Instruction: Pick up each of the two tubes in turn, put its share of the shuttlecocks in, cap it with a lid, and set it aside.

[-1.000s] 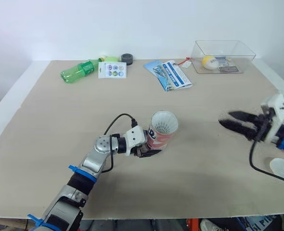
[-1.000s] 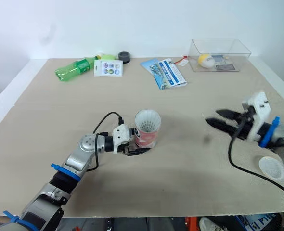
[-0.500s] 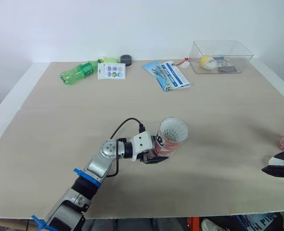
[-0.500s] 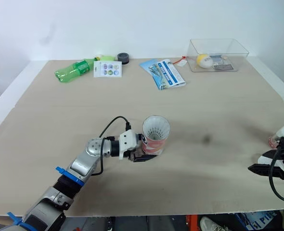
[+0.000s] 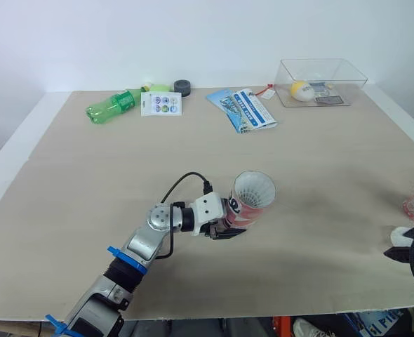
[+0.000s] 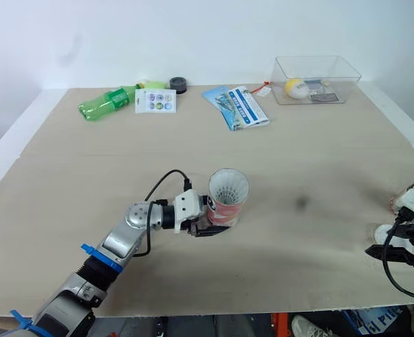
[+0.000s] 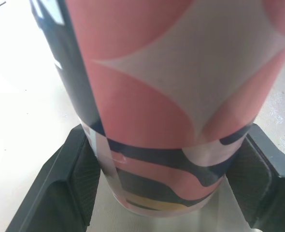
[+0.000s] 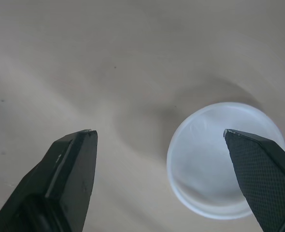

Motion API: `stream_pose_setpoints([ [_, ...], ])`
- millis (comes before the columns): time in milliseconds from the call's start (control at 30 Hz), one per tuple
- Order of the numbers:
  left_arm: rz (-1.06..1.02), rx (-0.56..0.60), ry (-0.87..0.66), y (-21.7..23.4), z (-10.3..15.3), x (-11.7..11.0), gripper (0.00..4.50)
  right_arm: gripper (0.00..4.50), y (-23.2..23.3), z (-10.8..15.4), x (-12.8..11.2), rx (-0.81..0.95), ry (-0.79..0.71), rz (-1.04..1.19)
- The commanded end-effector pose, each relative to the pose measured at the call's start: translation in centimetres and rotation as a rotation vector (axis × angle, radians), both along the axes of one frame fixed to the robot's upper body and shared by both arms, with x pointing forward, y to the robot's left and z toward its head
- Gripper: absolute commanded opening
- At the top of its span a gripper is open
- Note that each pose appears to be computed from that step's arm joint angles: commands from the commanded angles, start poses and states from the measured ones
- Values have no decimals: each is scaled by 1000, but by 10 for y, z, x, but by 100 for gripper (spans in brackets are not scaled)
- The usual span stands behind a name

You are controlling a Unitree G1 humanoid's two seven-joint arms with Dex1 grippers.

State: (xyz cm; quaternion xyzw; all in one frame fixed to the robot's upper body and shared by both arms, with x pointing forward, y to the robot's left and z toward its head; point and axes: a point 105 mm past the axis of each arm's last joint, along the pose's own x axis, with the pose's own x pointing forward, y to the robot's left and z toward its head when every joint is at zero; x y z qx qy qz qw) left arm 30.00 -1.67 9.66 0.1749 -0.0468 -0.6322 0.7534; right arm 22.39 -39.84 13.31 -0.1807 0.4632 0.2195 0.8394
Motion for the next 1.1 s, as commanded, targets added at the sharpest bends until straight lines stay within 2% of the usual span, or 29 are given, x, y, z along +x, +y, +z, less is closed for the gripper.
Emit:
stream_pose_setpoints([
  [33, -22, 2, -15, -3, 2, -5, 328, 368, 0, 2, 2, -12, 6, 18],
  [67, -21, 3, -15, -3, 2, -5, 328, 315, -1, 1, 2, -19, 14, 25],
  [133, -21, 5, -15, -4, 2, -5, 328, 273, 0, 0, 1, -19, 29, 32],
  [200, -23, 5, -16, -4, 2, -5, 328, 193, 0, -1, 2, -15, 32, 33],
  [267, -23, 4, -16, -5, 2, -4, 328, 131, -2, -1, 2, -23, 31, 32],
  [333, -25, 7, -18, -5, 2, -4, 328, 26, -3, -1, 3, -32, 32, 34],
  [367, -25, 9, -19, -5, 2, -4, 328, 4, -3, -1, 3, -33, 32, 37],
  [633, -21, 18, -29, -3, 3, 2, 328, 4, 10, 11, 18, -48, -50, 154],
  [767, 1, 23, -31, 2, 2, 11, 328, 4, 55, 30, 29, -70, -118, 440],
  [933, 55, -7, 7, 6, 4, 26, 328, 4, 133, 63, 46, -58, -258, 785],
  [1100, 95, -4, 37, 11, 4, 40, 328, 4, 170, 95, 56, -134, -359, 1015],
])
